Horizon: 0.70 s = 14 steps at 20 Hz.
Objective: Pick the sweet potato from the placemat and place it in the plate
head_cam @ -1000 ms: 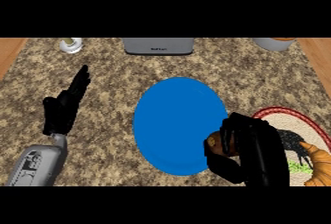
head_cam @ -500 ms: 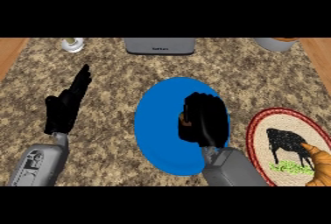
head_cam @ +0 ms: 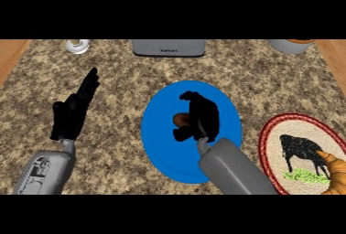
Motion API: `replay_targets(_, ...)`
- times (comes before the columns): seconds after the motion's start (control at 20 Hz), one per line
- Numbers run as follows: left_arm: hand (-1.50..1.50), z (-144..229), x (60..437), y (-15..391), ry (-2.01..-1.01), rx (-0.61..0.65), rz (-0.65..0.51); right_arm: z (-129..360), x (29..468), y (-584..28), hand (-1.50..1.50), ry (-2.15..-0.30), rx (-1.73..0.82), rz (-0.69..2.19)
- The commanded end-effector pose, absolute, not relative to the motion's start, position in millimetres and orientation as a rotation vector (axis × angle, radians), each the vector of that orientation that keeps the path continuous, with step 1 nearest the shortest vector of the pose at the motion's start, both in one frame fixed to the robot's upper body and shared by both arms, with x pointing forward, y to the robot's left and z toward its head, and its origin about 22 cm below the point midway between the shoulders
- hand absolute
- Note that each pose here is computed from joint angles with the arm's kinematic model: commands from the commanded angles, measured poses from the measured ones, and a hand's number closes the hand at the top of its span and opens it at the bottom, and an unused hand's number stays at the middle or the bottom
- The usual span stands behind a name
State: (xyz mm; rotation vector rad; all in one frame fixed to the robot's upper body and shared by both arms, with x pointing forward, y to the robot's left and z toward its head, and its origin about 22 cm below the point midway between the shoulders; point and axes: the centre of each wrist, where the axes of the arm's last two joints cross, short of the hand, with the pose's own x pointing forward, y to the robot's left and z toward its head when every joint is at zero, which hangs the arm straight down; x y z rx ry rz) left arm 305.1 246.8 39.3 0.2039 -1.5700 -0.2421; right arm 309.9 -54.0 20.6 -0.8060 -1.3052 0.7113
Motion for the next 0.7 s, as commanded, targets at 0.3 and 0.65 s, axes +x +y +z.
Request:
replay_targets(0.3,0.00,38,299,245,-1.561,0.206,-0.233,25,315,-59,-1.50,-1.554,-0.606,0.347)
replay_targets(0.65,0.00,29,301,253,-1.572,0.243,-0.193,45,291,-110,-1.50,-1.589,-0.635,0.009)
